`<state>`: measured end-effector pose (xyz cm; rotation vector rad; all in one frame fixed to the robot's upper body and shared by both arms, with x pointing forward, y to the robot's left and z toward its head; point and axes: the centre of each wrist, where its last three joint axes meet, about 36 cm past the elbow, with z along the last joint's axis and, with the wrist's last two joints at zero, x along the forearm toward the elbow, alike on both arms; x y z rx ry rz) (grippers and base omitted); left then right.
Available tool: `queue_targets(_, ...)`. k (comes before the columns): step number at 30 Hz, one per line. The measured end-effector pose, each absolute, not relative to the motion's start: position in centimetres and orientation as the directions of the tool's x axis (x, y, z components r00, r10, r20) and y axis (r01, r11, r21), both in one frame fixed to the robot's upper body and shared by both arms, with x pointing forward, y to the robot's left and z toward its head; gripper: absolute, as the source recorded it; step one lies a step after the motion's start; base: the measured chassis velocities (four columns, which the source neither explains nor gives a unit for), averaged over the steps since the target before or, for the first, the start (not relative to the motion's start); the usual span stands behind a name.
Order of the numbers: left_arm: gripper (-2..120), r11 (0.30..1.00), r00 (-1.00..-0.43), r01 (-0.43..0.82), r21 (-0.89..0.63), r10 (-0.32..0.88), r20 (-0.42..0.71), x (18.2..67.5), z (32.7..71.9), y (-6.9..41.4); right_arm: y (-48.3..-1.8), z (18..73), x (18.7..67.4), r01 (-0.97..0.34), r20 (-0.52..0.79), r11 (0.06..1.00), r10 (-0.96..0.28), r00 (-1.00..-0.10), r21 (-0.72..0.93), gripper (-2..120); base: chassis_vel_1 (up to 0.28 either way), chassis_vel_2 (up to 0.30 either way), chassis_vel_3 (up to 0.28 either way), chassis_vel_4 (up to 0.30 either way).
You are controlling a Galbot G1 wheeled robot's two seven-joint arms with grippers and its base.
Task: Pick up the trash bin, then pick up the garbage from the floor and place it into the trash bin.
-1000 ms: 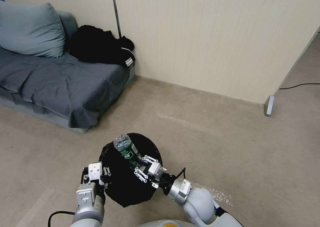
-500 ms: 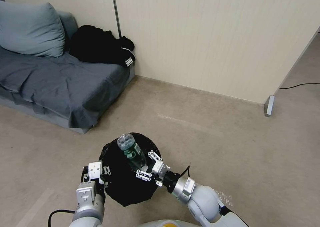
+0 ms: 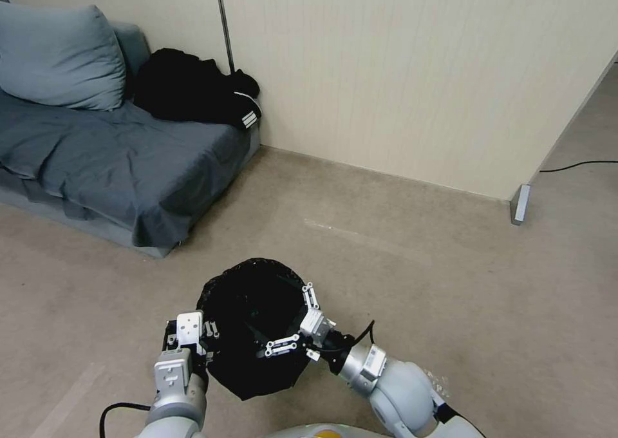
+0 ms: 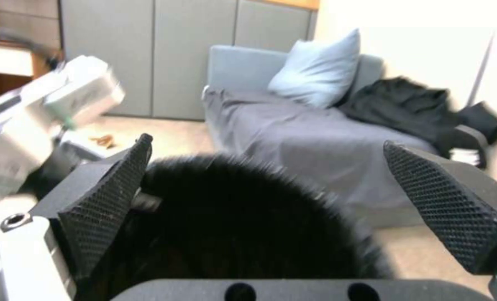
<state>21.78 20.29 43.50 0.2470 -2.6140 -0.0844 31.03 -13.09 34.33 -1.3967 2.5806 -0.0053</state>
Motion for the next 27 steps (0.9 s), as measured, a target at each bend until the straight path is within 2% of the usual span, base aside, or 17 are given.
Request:
queue_targets(3, 1, 0.982, -0.854, -0.158, 0.107, -0.191, 0.485, 21.8, 43.5, 20.3, -13.5, 35.6, 31.1, -0.803, -0.218, 0.587, -0.802, -0.557, -0.109, 100, 0.0, 0.0, 0.0, 0.0)
queue_targets(5, 1, 0.981, -0.851, -0.159, 0.109, -0.192, 0.489, 21.7, 43.4, 20.4, -14.0, 38.4, 31.1, -0.743, -0.299, 0.661, -0.734, -0.61, -0.107, 100, 0.0, 0.0, 0.0, 0.0)
queue_targets(9, 1, 0.98, -0.849, -0.163, 0.113, -0.197, 0.491, 21.7, 43.3, 20.5, -14.4, 40.4, 31.1, -0.689, -0.351, 0.718, -0.672, -0.652, -0.097, 100, 0.0, 0.0, 0.0, 0.0)
queue_targets(12, 1, 0.977, -0.844, -0.178, 0.117, -0.213, 0.492, 21.6, 43.3, 21.1, -16.1, 43.9, 30.4, -0.566, -0.411, 0.821, -0.542, -0.732, -0.076, 100, 0.0, 0.0, 0.0, 0.0)
queue_targets(13, 1, 0.977, -0.844, -0.178, 0.117, -0.213, 0.492, 21.6, 43.3, 21.1, -16.1, 43.9, 30.4, -0.566, -0.411, 0.821, -0.542, -0.732, -0.076, 100, 0.0, 0.0, 0.0, 0.0)
queue_targets(15, 1, 0.977, -0.844, -0.182, 0.113, -0.214, 0.492, 21.6, 43.4, 21.7, -18.0, 45.3, 28.7, -0.451, -0.39, 0.891, -0.435, -0.812, -0.056, 100, 0.0, 0.0, 0.0, 0.0)
queue_targets(16, 1, 0.977, -0.844, -0.182, 0.11, -0.213, 0.492, 21.6, 43.5, 21.8, -18.1, 45.3, 28.6, -0.439, -0.385, 0.897, -0.424, -0.82, -0.054, 100, 0.0, 0.0, 0.0, 0.0)
queue_targets(17, 1, 0.977, -0.847, -0.185, 0.105, -0.212, 0.488, 21.7, 43.8, 22.0, -18.9, 45.3, 27.7, -0.358, -0.353, 0.933, -0.35, -0.868, -0.045, 100, 0.0, 0.0, 0.0, 0.0)
queue_targets(18, 1, 0.977, -0.847, -0.185, 0.105, -0.212, 0.488, 21.7, 43.8, 22.0, -18.9, 45.3, 27.7, -0.358, -0.353, 0.933, -0.35, -0.868, -0.045, 100, 0.0, 0.0, 0.0, 0.0)
queue_targets(19, 1, 0.978, -0.85, -0.184, 0.1, -0.21, 0.483, 21.8, 44.0, 22.2, -19.3, 45.0, 27.1, -0.291, -0.319, 0.956, -0.287, -0.903, -0.036, 100, 0.0, 0.0, 0.0, 0.0)
queue_targets(24, 1, 0.978, -0.854, -0.185, 0.091, -0.206, 0.477, 21.8, 44.4, 22.4, -20.3, 43.9, 25.9, -0.176, -0.233, 0.984, -0.175, -0.957, -0.016, 100, 0.0, 0.0, 0.0, 0.0)
queue_targets(27, 1, 0.978, -0.853, -0.188, 0.087, -0.207, 0.479, 21.7, 44.4, 22.5, -20.6, 42.9, 25.7, -0.152, -0.201, 0.988, -0.151, -0.968, -0.009, 100, 0.0, 0.0, 0.0, 0.0)
